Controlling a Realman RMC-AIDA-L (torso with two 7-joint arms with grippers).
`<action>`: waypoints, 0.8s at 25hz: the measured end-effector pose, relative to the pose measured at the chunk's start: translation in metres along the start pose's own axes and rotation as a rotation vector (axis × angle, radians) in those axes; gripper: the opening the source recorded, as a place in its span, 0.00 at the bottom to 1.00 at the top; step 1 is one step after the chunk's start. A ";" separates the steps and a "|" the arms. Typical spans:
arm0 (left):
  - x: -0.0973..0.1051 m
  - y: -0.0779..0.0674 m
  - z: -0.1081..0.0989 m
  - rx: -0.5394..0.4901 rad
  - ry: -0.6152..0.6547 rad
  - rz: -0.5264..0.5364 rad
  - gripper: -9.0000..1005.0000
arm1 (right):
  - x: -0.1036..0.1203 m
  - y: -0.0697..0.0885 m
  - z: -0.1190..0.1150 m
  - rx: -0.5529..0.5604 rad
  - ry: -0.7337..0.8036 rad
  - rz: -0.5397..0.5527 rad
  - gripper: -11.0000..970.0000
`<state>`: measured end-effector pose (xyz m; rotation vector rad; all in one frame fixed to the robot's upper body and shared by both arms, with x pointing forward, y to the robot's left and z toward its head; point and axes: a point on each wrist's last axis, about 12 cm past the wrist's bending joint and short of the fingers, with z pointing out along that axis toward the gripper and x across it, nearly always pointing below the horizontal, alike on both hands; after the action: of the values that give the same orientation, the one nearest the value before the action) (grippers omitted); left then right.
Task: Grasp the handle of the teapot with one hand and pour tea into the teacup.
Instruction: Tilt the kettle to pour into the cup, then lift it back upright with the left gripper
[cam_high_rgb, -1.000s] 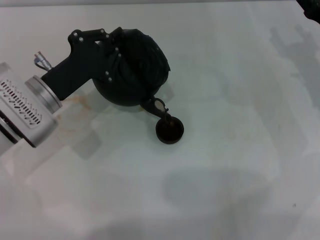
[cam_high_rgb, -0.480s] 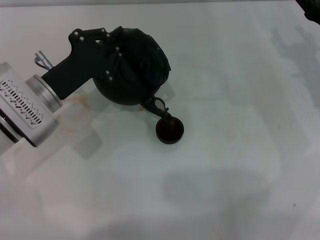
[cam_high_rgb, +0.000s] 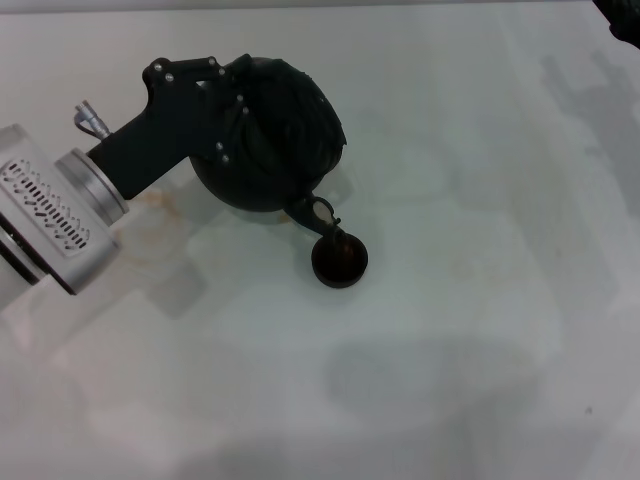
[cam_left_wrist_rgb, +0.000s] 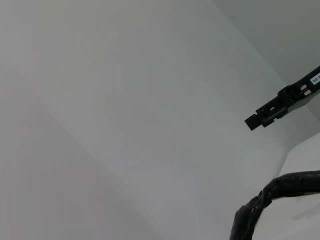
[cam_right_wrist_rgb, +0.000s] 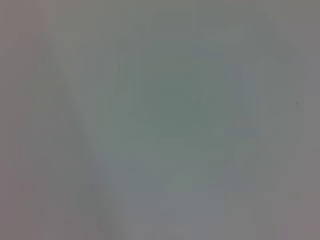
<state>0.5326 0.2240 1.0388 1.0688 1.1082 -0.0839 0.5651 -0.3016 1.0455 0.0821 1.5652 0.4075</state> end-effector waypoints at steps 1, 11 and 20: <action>0.000 0.000 0.000 0.000 0.000 0.000 0.11 | 0.000 0.000 0.000 0.000 0.000 0.000 0.89; 0.000 -0.002 -0.003 -0.025 0.006 -0.022 0.11 | 0.000 0.000 0.000 0.001 0.000 0.001 0.89; 0.000 -0.005 -0.005 -0.042 0.011 -0.058 0.11 | -0.001 -0.001 0.000 0.001 -0.001 0.000 0.89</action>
<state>0.5266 0.2255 1.0355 1.0004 1.1466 -0.1002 0.5653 -0.3023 1.0458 0.0831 1.5642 0.4060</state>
